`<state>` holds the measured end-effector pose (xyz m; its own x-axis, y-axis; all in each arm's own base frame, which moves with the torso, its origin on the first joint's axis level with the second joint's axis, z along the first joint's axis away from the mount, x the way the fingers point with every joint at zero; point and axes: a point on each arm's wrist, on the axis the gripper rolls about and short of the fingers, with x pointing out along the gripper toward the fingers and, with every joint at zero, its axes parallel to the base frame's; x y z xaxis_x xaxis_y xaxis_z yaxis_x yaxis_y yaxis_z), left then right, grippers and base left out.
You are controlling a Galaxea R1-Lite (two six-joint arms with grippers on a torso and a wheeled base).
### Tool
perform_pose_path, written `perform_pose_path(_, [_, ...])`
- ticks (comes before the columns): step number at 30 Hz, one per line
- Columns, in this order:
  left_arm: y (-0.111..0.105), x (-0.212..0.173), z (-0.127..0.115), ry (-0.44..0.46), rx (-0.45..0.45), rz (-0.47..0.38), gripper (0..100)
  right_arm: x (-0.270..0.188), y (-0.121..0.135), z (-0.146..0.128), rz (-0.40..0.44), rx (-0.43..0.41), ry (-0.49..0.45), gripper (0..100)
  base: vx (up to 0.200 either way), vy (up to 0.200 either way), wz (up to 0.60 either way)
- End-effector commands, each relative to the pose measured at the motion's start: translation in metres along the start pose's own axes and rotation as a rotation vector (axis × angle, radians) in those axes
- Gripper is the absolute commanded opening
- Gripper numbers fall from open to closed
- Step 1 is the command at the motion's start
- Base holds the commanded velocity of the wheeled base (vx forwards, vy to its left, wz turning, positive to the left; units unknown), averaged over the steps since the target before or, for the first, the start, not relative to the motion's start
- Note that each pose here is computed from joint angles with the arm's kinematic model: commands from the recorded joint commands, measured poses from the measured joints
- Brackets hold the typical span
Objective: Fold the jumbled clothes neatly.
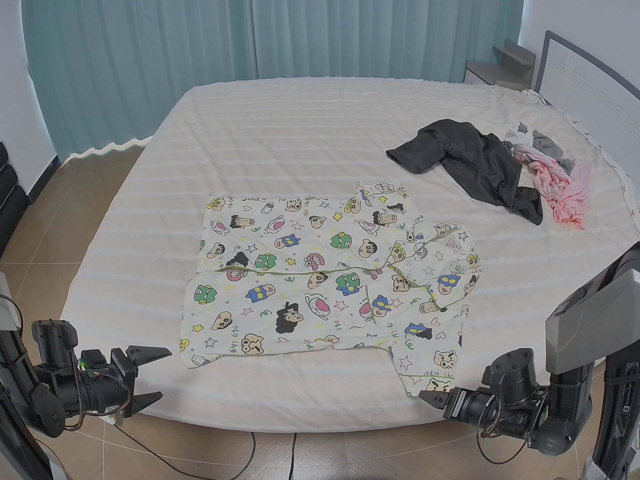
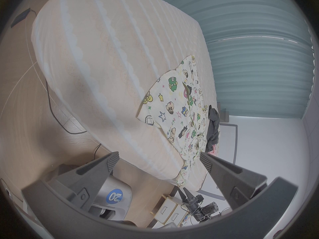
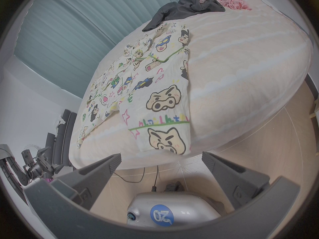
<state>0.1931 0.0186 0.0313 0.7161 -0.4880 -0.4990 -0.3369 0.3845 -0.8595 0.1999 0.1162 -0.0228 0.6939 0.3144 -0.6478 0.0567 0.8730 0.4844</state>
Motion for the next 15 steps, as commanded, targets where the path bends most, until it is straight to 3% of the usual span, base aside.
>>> perform_pose_path(1, [0.002, -0.001, -0.002, 0.006, -0.009, 0.010, 100, 0.011, -0.002, 0.001, -0.008, 0.000, -0.004, 100, 0.000, 0.000, 0.00])
perform_pose_path(15, [0.002, -0.001, -0.003, 0.007, 0.005, 0.012, 100, 0.040, 0.014, 0.019, 0.029, -0.117, -0.059, 100, 0.000, 0.000, 0.00])
